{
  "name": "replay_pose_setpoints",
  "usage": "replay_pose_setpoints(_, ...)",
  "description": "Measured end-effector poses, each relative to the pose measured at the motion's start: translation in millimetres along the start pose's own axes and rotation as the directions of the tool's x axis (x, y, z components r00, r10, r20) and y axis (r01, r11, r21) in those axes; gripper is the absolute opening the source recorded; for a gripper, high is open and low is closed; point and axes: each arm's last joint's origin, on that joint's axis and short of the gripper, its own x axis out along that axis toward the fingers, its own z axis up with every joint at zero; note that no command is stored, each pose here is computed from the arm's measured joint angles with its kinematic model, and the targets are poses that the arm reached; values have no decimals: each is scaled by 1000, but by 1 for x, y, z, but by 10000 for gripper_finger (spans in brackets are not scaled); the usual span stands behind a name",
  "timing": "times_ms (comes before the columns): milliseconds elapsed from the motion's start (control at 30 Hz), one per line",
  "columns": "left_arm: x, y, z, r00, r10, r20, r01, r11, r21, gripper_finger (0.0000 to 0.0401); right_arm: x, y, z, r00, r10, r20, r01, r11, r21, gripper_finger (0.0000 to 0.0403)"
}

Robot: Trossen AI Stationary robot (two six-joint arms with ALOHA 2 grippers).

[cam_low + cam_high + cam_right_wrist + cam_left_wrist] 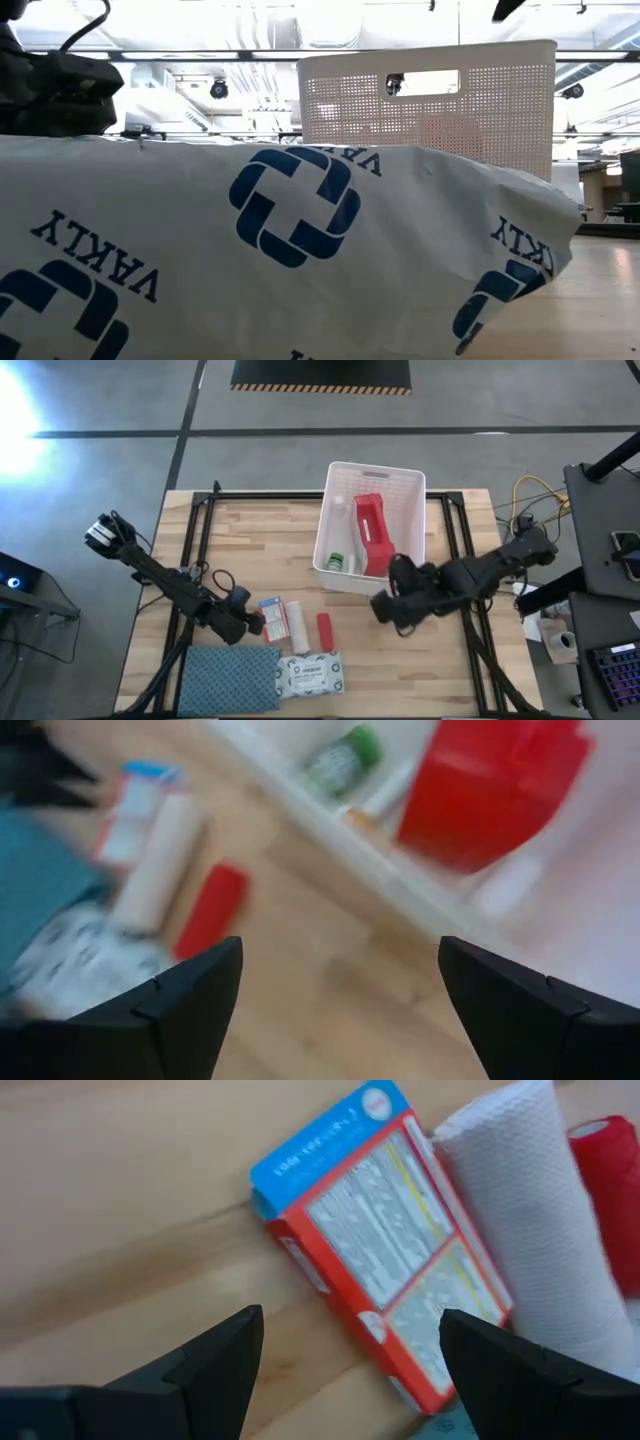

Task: Pick & place medical supplies in basket/bin
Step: Put the red bandage into the white bin

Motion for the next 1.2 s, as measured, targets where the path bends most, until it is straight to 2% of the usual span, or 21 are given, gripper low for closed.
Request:
replay_pose_setpoints(167,8,-4,-4,1000,-17,-7,16,1000,-13,281,-12,11,-17,982,164,-91,-166,986,-16,326)
replay_pose_setpoints(300,18,-7,-6,999,-21,-32,21,999,-27,281,4,17,-21,976,166,-141,-156,985,79,325)
replay_pose_setpoints(467,25,-12,-10,997,-53,-48,51,998,-34,281,37,30,-43,951,166,-260,-106,967,231,325)
replay_pose_setpoints(700,25,-15,-11,996,-65,-57,67,997,45,281,105,58,-69,938,258,-230,-159,913,375,325)
replay_pose_setpoints(933,26,-12,-11,997,-58,-48,64,990,129,281,177,71,-82,955,208,-209,-107,905,411,325)
replay_pose_setpoints(1033,25,-12,-11,997,-55,-56,63,986,152,281,196,82,-78,958,211,-196,-108,894,435,325)
replay_pose_setpoints(1200,25,-10,-13,995,-47,-90,69,961,267,281,219,100,-64,963,205,-177,-113,898,425,325)
